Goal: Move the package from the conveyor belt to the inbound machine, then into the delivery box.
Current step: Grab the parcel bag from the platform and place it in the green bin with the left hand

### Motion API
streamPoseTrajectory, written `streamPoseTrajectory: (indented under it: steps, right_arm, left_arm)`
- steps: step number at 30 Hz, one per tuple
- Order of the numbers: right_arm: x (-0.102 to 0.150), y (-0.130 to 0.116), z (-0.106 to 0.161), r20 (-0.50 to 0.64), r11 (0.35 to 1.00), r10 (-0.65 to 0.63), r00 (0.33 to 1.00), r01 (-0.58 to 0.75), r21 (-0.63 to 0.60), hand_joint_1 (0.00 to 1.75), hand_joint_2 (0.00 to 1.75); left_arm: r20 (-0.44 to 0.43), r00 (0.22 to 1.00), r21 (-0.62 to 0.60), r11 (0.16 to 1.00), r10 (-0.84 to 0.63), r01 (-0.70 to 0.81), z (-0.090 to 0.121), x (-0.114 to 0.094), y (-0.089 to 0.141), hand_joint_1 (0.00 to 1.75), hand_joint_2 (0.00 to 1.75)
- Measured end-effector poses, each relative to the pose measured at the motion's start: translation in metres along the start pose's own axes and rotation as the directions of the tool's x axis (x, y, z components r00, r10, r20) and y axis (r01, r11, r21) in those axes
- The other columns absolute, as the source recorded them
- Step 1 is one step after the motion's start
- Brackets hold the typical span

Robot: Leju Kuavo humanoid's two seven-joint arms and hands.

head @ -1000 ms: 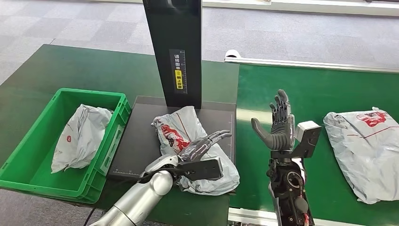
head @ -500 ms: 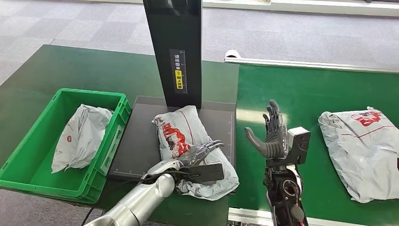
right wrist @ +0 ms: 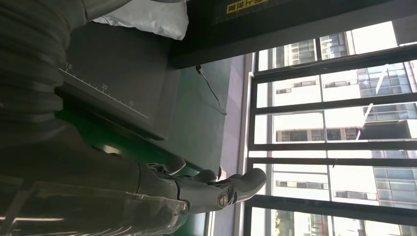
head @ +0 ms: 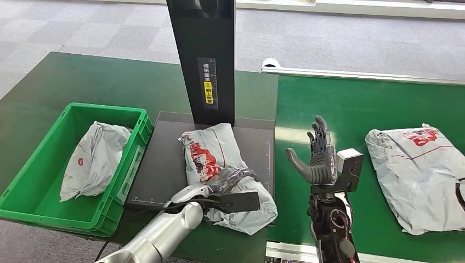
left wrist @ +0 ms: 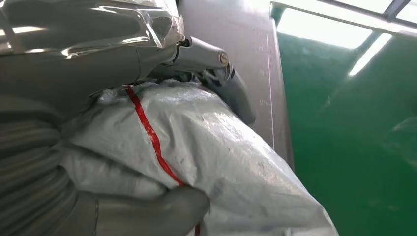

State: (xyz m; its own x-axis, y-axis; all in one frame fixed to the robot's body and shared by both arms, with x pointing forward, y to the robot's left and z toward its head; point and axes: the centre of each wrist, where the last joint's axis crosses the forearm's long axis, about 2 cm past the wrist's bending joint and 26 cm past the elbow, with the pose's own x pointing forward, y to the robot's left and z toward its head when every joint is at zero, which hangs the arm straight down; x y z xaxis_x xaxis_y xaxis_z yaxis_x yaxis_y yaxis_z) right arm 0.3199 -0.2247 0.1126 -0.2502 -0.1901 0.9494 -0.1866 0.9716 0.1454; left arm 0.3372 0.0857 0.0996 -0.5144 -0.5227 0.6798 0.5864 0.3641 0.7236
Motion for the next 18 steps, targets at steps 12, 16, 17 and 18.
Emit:
streamPoseTrajectory:
  steps: [12, 16, 17, 18]
  right_arm:
    - [0.0010, -0.0026, -0.0027, 0.015, 1.000, -0.011, 1.000, 0.011, -0.010, 0.00, 1.75]
    - [0.0010, -0.0028, -0.0032, 0.016, 1.000, -0.011, 1.000, 0.012, -0.010, 0.00, 1.75]
    - [0.0010, -0.0029, -0.0032, 0.016, 1.000, -0.011, 1.000, 0.012, -0.011, 0.00, 1.75]
    - [0.0010, -0.0029, -0.0032, 0.016, 1.000, -0.011, 1.000, 0.012, -0.011, 0.00, 1.75]
  left_arm:
    - [0.019, 0.998, 0.104, 0.993, -0.061, 0.058, 0.0028, 0.0008, -0.0005, 1.73, 1.75]
    - [0.019, 0.998, 0.109, 0.992, -0.060, 0.057, 0.0032, 0.0008, -0.0008, 1.73, 1.75]
    - [0.020, 0.998, 0.110, 0.992, -0.060, 0.057, 0.0032, 0.0010, -0.0007, 1.73, 1.75]
    - [0.020, 0.998, 0.111, 0.992, -0.060, 0.058, 0.0032, 0.0012, -0.0006, 1.73, 1.75]
